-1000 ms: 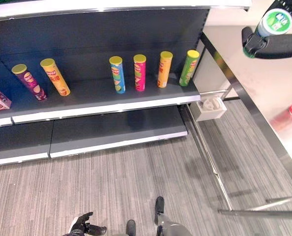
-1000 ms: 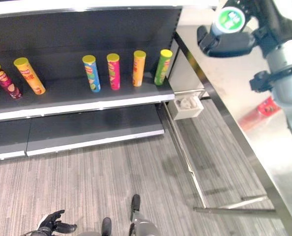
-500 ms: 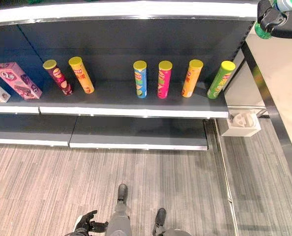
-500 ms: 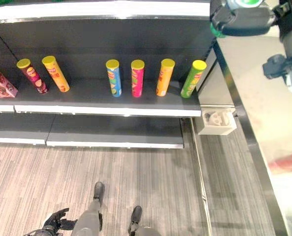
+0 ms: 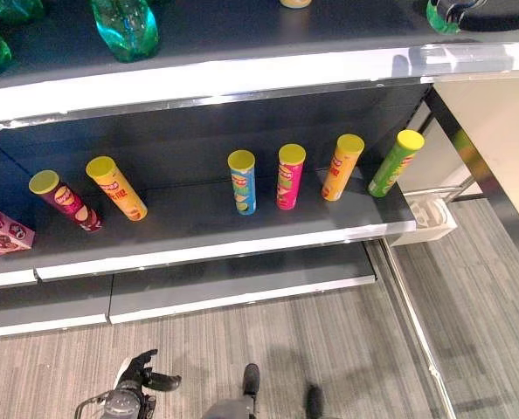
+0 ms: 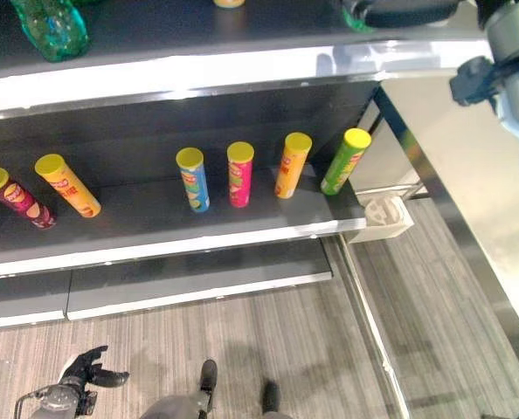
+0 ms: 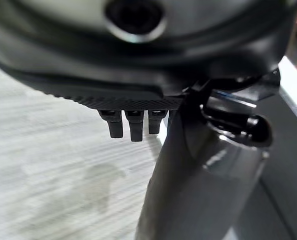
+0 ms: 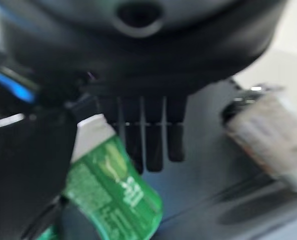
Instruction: Put the goods on the table back onto the shelves and tidy them up.
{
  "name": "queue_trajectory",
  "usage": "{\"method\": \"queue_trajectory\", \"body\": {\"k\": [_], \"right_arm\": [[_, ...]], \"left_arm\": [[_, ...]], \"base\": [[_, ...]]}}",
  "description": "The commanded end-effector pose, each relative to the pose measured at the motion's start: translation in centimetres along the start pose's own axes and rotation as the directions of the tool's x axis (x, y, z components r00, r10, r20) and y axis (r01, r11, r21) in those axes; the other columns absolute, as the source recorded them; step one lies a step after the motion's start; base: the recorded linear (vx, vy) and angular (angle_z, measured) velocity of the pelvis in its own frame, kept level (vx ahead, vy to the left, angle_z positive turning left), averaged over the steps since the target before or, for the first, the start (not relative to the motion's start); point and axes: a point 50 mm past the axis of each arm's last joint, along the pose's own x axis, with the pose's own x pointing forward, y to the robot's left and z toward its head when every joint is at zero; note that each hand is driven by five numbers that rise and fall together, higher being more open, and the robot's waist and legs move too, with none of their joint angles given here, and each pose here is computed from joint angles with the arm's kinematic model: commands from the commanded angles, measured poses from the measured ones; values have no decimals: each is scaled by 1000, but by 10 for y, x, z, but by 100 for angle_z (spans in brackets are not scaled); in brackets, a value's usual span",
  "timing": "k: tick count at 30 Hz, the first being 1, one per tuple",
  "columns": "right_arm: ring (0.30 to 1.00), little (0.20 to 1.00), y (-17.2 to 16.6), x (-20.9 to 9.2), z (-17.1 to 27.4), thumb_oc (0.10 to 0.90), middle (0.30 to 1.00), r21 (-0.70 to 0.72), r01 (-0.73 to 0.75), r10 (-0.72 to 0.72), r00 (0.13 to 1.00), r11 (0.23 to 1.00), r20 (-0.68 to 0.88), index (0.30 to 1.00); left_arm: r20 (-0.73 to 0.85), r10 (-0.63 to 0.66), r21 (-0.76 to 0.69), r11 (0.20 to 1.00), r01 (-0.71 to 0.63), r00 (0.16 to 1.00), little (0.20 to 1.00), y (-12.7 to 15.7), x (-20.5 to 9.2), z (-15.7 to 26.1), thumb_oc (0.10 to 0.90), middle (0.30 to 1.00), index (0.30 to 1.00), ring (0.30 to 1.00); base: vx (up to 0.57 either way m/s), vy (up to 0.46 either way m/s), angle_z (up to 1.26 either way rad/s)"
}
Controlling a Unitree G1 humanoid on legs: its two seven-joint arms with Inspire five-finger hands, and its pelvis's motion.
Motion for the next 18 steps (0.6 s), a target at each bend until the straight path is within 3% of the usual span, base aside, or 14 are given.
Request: {"method": "queue_trajectory", "body": {"k": [1,8,18], "right_arm": [[300,300,-37,18,33,400,300,107,191,-206,967,976,147,300],[300,300,-15,25,23,400,300,162,102,-118,989,981,90,300],[300,300,7,35,-30,400,300,151,59,-30,982,987,-187,300]], "left_arm": [[-104,36,102,994,-25,994,900,16,-17,-48,800,900,900,900],[-155,-2,127,992,22,988,900,2,-21,-61,800,900,900,900],[-182,-9,107,994,29,983,900,-1,-22,-65,800,900,900,900]], "base": [[6,-22,-19],[25,-47,3],[10,-38,31]]}}
